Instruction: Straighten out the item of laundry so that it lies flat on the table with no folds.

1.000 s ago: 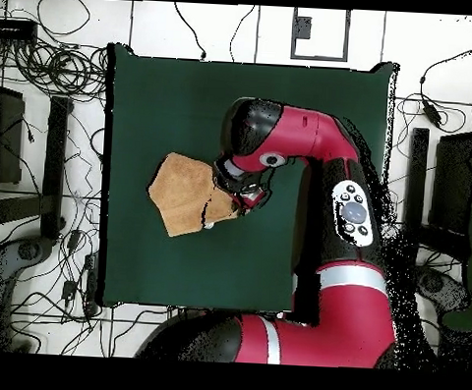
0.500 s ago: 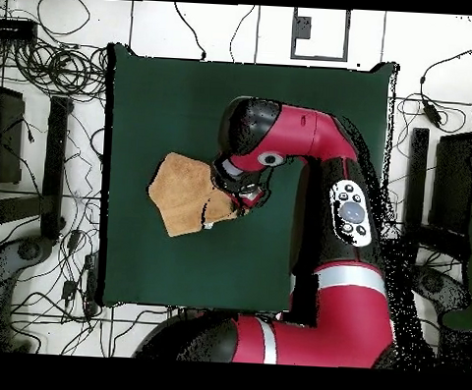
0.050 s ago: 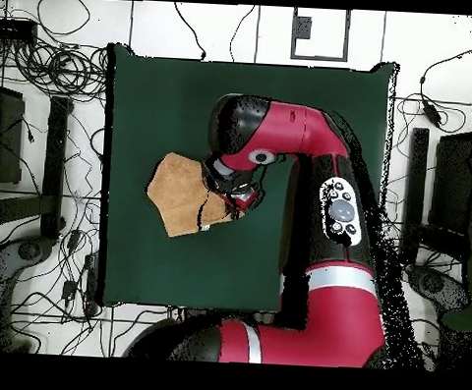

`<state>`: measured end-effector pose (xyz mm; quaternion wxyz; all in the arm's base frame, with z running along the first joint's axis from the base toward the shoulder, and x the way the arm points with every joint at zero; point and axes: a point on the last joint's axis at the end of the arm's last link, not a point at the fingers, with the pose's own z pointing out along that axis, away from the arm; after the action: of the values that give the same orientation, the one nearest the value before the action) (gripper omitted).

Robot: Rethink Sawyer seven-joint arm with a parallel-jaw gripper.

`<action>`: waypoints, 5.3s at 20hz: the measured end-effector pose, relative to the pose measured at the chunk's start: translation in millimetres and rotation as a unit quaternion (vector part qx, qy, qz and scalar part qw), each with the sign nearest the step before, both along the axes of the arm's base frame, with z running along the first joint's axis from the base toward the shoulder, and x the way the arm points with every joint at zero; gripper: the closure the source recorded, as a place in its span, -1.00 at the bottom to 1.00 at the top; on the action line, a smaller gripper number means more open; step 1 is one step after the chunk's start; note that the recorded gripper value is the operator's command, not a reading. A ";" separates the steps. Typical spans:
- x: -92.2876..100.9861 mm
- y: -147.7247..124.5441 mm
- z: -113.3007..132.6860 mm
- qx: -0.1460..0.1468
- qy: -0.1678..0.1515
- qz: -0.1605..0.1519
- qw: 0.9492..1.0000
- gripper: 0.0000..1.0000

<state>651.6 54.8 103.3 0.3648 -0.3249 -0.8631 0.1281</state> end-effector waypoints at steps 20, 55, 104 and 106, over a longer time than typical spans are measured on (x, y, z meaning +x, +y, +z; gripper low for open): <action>-1.3 -0.9 4.3 0.000 0.018 0.000 1.000 1.00; 44.8 -92.7 -67.6 -0.050 0.015 -0.031 0.998 1.00; 165.0 -236.0 -146.4 -0.021 -0.317 0.157 0.935 1.00; 187.7 -246.2 -142.2 -0.036 -0.392 0.200 0.897 1.00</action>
<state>839.4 -191.5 -38.9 -0.0485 -0.1819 -0.9778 0.0916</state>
